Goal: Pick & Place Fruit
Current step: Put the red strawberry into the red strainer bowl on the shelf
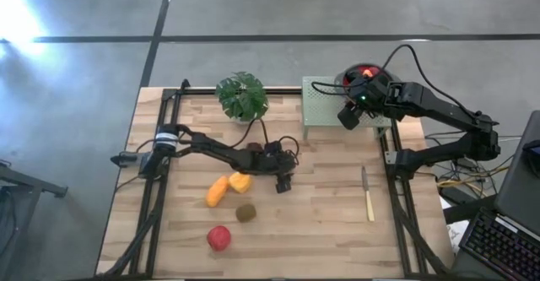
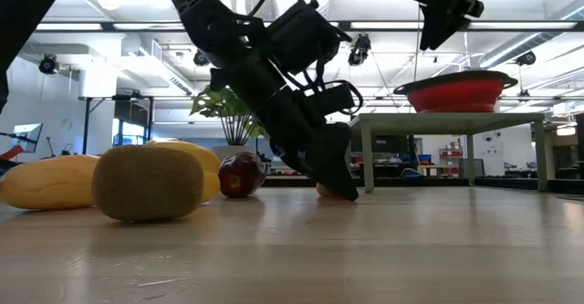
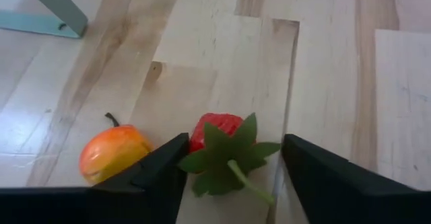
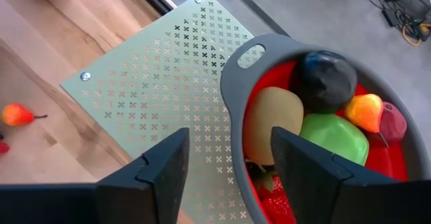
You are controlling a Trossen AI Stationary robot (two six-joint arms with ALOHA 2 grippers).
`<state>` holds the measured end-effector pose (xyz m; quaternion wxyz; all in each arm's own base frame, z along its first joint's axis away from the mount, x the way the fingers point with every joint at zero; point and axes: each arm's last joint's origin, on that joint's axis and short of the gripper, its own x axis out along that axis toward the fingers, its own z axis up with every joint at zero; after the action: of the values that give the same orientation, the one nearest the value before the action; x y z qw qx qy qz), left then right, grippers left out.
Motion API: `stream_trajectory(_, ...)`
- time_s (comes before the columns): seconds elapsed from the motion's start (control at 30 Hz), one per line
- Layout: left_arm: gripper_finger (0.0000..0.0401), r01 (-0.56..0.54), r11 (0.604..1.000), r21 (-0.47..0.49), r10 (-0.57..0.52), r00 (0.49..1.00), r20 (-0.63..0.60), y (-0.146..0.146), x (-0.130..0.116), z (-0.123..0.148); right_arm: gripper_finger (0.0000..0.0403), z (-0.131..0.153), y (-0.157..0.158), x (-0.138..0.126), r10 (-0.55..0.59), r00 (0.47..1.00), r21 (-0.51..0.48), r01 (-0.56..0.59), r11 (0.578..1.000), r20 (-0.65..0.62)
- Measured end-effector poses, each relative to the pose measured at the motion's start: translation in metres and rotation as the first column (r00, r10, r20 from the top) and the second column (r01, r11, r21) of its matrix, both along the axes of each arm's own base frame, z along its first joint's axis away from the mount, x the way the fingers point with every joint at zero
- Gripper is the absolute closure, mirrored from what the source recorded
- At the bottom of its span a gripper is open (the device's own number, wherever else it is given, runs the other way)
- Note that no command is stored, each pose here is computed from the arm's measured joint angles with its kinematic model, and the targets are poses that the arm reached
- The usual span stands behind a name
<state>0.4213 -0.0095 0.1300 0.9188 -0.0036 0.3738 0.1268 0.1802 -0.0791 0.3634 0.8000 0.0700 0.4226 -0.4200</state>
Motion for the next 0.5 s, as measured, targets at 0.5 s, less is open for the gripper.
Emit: stream_trajectory(0.5, 0.0260, -0.019, 1.000, -0.020, 0.020, 0.999, 0.026, -0.0052, 0.0009, 0.0005, 0.0226, -0.0012, 0.0050, 0.0023, 0.047, 0.999, 0.022, -0.047, 0.999, 0.001)
